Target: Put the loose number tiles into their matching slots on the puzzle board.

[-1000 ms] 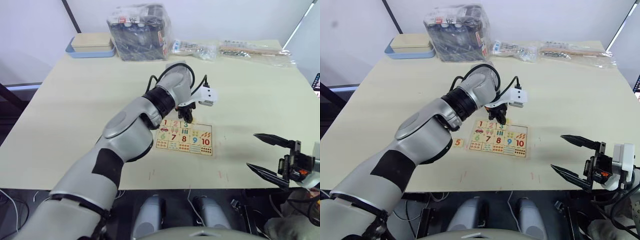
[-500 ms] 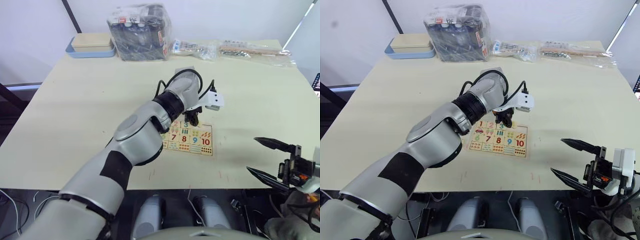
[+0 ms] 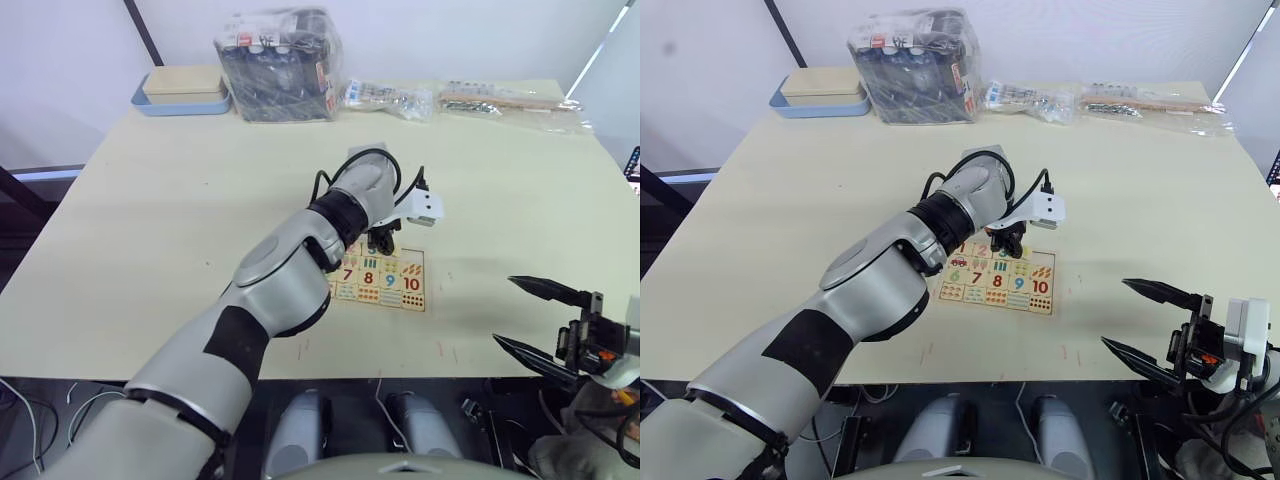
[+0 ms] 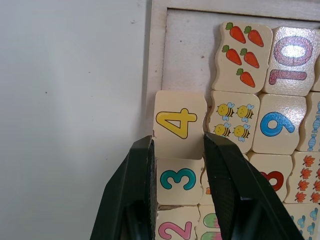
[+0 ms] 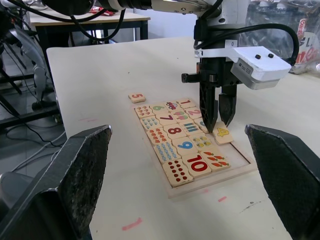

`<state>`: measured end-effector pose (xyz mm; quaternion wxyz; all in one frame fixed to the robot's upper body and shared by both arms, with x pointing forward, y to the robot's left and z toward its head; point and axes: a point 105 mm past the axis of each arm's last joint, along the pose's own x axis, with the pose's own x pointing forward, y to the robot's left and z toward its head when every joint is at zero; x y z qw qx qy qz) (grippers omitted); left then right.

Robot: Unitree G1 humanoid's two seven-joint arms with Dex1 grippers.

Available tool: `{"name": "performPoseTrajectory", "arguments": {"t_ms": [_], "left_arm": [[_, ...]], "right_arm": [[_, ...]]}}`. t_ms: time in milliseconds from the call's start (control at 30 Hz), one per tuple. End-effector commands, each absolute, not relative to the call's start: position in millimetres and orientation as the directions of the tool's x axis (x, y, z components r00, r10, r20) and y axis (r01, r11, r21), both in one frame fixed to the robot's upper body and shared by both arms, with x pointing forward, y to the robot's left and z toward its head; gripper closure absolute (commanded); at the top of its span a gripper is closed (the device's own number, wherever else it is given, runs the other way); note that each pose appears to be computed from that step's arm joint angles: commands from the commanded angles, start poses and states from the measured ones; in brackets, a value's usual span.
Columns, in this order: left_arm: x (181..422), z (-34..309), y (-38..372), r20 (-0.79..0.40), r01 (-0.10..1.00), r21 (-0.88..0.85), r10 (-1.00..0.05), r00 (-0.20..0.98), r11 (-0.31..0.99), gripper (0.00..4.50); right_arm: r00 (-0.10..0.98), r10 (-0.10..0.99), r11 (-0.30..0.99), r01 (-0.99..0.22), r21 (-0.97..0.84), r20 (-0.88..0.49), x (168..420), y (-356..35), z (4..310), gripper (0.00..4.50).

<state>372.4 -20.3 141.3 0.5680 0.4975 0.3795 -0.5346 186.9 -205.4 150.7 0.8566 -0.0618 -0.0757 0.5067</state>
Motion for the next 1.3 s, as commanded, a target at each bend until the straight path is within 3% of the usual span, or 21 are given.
{"name": "performPoseTrajectory", "arguments": {"t_ms": [33,1200,1233,1300], "left_arm": [[369.7,143.9,-27.9,-0.958,0.983,0.163,-0.251,0.136,-0.09,3.57],[364.5,139.8,-27.1,-0.963,0.985,0.143,-0.244,0.115,-0.098,3.57],[365.0,140.2,-27.3,-0.962,0.984,0.147,-0.246,0.119,-0.098,2.77],[365.2,143.3,-28.7,-0.958,0.983,0.154,-0.259,0.124,-0.099,2.18]], "right_arm": [[0.478,0.875,0.482,-0.844,-0.236,0.078,184.3,-206.9,161.2,0.0],[0.479,0.875,0.483,-0.845,-0.228,0.076,184.2,-206.6,159.5,0.0],[0.479,0.875,0.483,-0.845,-0.228,0.076,184.4,-206.6,159.5,0.0],[0.478,0.875,0.482,-0.846,-0.227,0.076,184.4,-206.6,159.3,0.0]]}}
